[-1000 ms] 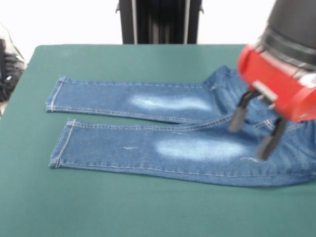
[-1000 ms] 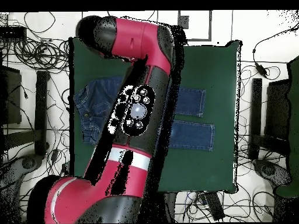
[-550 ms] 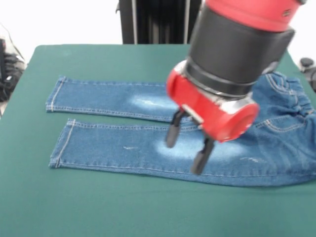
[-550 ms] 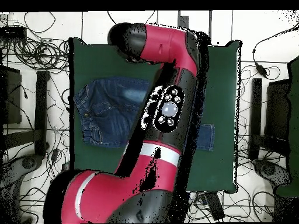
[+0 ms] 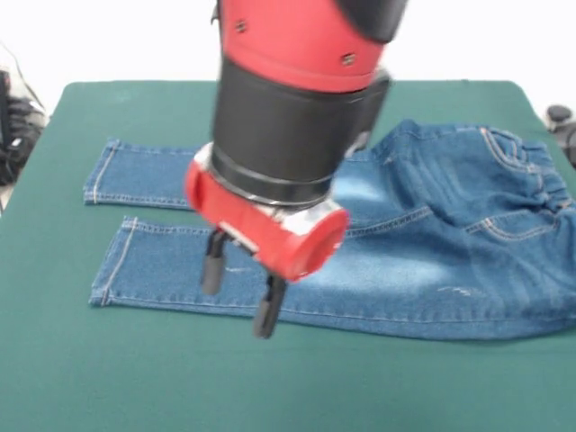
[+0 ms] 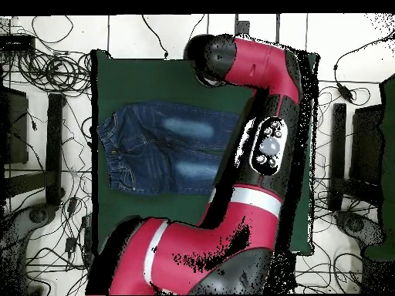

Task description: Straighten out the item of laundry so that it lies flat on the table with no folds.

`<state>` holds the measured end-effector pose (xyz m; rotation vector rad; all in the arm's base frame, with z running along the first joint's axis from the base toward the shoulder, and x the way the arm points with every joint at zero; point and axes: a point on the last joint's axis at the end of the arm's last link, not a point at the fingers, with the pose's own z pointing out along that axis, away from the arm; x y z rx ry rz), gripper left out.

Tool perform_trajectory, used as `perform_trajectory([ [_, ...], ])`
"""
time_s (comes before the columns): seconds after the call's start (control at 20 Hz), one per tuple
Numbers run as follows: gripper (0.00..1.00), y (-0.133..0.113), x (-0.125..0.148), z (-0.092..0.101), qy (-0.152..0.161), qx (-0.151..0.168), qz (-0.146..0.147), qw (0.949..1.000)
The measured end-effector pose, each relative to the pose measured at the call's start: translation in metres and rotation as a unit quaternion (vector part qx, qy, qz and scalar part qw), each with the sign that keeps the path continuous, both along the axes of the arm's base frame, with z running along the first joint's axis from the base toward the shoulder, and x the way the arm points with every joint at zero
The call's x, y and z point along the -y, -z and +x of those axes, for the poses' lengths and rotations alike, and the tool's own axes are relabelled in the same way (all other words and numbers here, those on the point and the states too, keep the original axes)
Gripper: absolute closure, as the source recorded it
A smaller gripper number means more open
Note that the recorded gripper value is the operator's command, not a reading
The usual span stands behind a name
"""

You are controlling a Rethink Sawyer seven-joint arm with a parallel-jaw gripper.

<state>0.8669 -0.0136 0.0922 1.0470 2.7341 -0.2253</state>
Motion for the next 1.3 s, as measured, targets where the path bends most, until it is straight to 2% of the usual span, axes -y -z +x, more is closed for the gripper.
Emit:
perform_trajectory([
  [0.15,0.00,0.006,0.012,-0.001,-0.018,-0.005,0.001,0.9998],
  [0.2,0.00,0.011,0.024,-0.002,-0.035,-0.009,-0.001,0.9993],
  [0.35,0.00,0.017,0.036,-0.003,-0.054,-0.015,-0.001,0.9985],
  [0.4,0.00,0.022,0.048,-0.005,-0.068,-0.020,-0.001,0.9975],
  [0.65,0.00,0.030,0.065,-0.008,-0.087,-0.026,0.001,0.9958],
  [0.9,0.00,0.037,0.080,-0.010,-0.091,-0.029,0.003,0.9954],
  [1.3,0.00,0.037,0.088,-0.010,-0.094,-0.026,0.001,0.9952],
])
